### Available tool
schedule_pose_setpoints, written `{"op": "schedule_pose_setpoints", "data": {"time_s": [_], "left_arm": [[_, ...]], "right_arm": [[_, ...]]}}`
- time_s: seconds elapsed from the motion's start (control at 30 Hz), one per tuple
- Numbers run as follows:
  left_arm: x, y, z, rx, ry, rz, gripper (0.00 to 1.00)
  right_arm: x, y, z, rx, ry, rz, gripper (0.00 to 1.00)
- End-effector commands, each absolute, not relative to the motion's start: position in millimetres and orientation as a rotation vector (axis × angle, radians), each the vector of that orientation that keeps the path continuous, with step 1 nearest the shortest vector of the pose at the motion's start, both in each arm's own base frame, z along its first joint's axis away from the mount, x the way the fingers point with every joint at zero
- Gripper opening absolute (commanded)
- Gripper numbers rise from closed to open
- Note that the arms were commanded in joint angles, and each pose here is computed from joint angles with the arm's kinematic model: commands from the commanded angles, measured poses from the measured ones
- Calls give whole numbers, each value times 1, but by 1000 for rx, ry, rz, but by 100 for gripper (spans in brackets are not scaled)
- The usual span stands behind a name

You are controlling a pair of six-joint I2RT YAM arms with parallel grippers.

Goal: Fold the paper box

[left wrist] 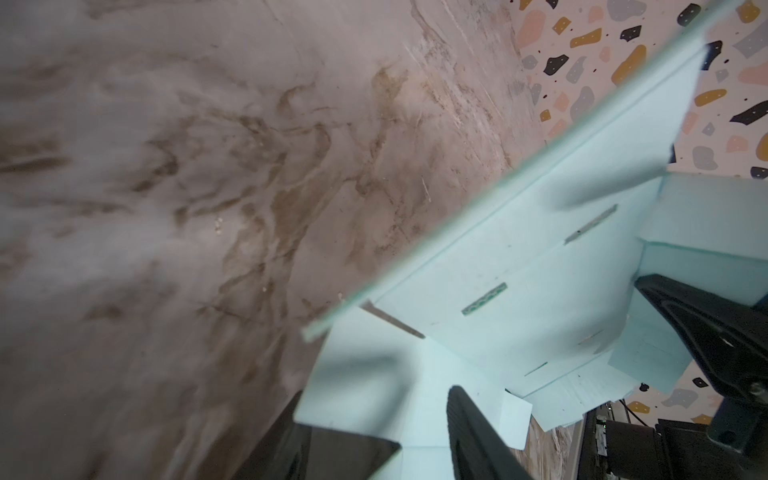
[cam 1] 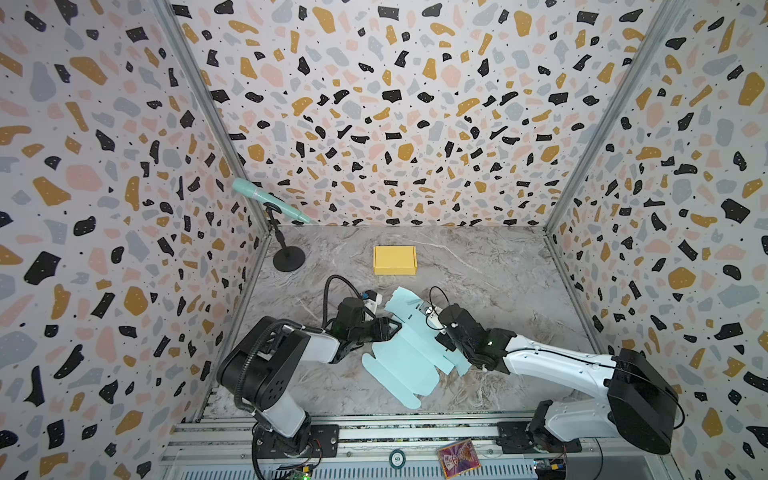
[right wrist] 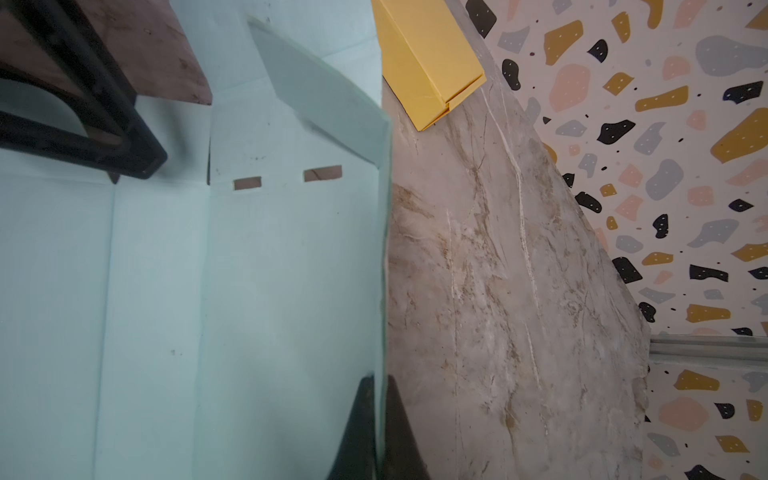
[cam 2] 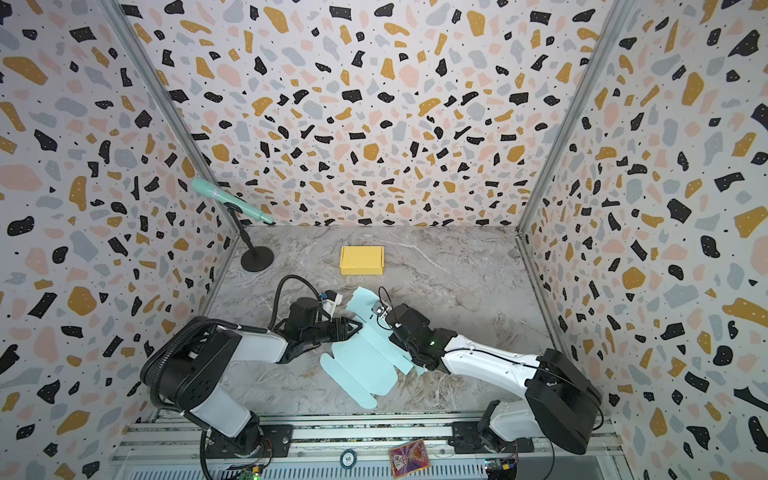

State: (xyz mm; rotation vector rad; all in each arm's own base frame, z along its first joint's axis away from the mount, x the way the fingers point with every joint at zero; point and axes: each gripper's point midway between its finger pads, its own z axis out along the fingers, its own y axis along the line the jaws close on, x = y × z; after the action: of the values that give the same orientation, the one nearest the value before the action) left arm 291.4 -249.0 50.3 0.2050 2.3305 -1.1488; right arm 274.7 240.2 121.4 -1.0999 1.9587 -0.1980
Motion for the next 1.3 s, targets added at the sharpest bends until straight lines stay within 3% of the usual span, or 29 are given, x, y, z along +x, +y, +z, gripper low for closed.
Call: {"op": "schedule_pose_setpoints", "data": {"time_s": [0.0,0.2,0.5,1.27], "left_arm": [[303,-261,81,265,2209,-1173,46],[302,-261,85,309,2226,-1109,37],[291,-267,91,372,2238,-1086,31],[269,-285,85,416,2200,-1154,31]], "right_arm": [[274,241,127,-1075,1952,-171,0],[274,242,124,-1084,1959,-175,0],[275,242,122,-1080,1963,-173,0],[267,248,127,-1106,1924,-254,0]]}}
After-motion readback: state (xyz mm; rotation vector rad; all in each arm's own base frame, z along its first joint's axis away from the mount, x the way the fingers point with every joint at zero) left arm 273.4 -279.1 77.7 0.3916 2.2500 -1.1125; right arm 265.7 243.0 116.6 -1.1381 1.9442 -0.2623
